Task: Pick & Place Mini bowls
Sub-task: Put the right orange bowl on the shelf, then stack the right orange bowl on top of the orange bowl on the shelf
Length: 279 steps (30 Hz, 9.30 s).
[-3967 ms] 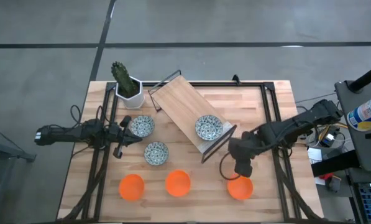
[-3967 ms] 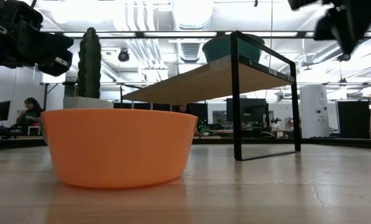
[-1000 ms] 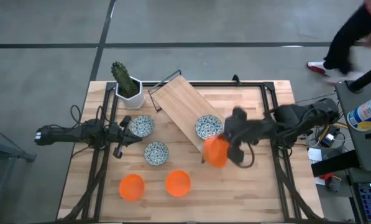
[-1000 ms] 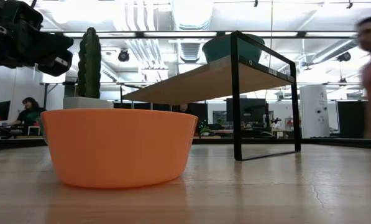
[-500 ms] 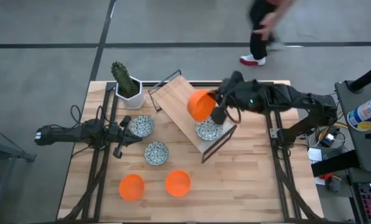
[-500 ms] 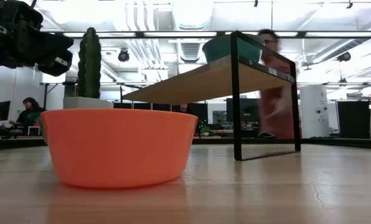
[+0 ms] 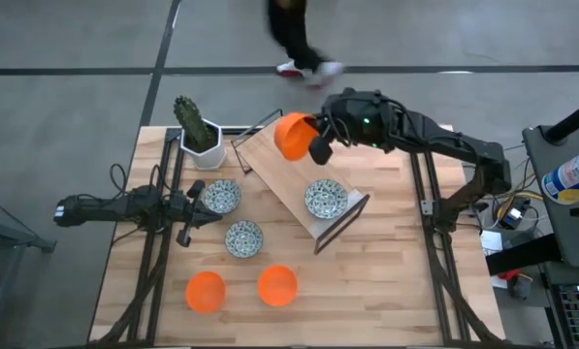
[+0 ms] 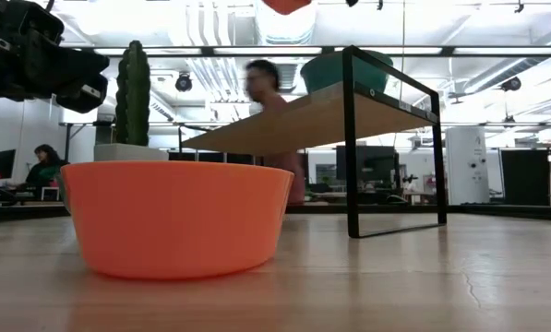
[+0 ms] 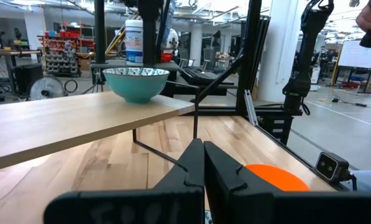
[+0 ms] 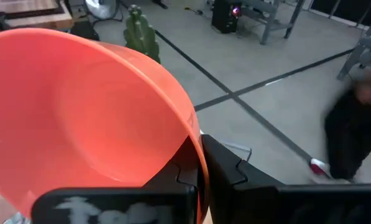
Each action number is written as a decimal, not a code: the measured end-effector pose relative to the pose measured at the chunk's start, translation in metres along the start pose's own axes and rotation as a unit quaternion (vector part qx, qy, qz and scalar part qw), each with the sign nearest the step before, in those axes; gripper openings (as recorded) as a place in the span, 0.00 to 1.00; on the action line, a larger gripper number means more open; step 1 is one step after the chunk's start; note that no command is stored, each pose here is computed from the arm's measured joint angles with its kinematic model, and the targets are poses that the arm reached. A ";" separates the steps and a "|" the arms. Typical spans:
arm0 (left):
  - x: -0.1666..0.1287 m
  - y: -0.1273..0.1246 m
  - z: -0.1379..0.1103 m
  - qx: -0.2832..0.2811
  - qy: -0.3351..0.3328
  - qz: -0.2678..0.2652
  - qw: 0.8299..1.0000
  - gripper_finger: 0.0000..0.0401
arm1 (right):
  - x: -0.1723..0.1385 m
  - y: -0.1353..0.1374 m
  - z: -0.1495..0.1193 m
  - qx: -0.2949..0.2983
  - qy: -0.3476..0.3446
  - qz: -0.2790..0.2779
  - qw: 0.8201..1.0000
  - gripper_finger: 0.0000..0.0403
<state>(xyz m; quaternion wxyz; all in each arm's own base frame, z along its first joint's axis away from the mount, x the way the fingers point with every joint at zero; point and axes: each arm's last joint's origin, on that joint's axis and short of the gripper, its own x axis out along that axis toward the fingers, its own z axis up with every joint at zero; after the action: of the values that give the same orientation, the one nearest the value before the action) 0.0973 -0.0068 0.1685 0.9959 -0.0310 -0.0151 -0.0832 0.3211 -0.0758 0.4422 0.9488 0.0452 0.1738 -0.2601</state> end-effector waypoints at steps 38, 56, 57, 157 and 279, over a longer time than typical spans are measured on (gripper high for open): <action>0.001 0.000 -0.002 -0.001 0.010 0.002 1.000 0.00 | 0.152 -0.087 -0.070 0.235 0.432 0.047 0.869 0.02; 0.001 0.000 -0.002 -0.001 0.011 0.003 1.000 0.00 | 0.157 -0.071 -0.079 0.231 0.454 0.032 0.860 0.03; 0.001 0.000 -0.002 -0.001 0.011 0.003 1.000 0.00 | 0.157 -0.071 -0.080 0.230 0.454 0.030 0.860 0.04; 0.001 0.000 -0.002 -0.002 0.012 0.003 1.000 0.00 | 0.042 0.332 -0.262 -0.448 0.386 0.280 0.756 0.07; 0.002 0.000 -0.002 -0.002 0.014 0.003 1.000 0.00 | 0.095 0.075 -0.056 -0.364 0.338 0.063 0.865 0.28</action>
<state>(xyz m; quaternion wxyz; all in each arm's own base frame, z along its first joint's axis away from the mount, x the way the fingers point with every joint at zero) 0.0991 -0.0067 0.1663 0.9962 -0.0316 -0.0013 -0.0810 0.4186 -0.0469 0.3559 0.7950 -0.2076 0.5634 -0.0865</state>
